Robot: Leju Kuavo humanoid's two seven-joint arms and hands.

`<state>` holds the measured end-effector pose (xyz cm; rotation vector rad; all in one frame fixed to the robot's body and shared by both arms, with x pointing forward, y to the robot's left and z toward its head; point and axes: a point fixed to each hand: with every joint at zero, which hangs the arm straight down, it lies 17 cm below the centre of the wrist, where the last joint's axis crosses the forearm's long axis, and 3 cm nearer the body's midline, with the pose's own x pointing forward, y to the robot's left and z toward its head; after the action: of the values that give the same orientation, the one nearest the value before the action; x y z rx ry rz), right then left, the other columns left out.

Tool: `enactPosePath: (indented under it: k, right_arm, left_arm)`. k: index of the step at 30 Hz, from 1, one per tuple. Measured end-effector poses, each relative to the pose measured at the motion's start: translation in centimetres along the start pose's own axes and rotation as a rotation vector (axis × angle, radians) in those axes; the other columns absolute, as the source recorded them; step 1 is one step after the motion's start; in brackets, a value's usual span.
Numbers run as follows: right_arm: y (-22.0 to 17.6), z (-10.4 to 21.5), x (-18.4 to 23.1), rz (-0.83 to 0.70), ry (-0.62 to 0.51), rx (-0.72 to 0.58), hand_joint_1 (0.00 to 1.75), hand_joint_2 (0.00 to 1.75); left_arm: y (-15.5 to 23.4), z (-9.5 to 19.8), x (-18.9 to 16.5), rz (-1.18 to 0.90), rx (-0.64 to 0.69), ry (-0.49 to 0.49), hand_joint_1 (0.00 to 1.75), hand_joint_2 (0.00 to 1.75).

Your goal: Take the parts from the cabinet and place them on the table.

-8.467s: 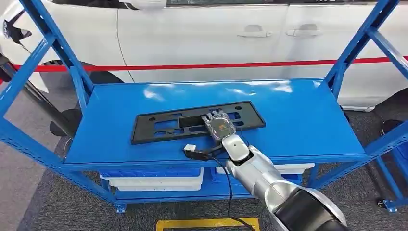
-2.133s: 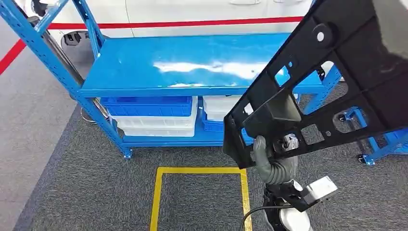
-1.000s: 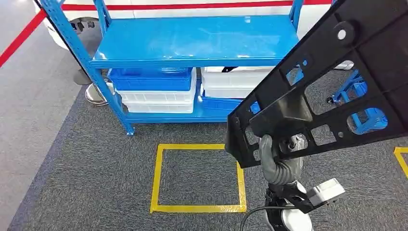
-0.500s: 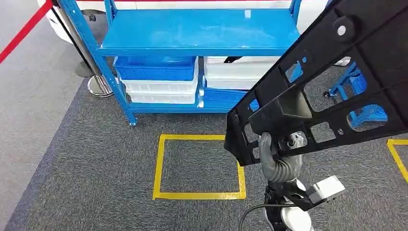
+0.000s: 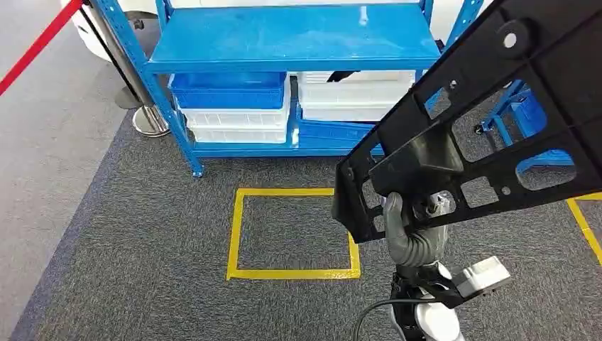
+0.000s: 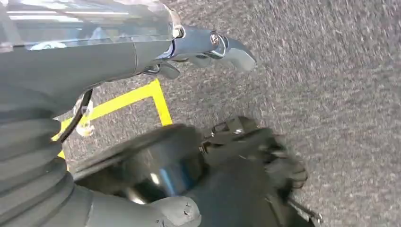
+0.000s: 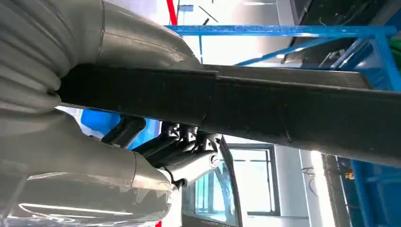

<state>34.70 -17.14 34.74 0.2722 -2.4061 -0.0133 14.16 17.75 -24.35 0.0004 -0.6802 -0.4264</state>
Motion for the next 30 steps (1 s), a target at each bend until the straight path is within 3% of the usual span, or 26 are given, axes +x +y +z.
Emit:
enactPosePath:
  k: [30]
  right_arm:
    - [-0.07,-0.37,-0.05,0.007,0.0,-0.003,1.75,1.75]
  left_arm:
    - [0.06,0.05,-0.16,-0.006,-0.008,0.0,0.0,1.75]
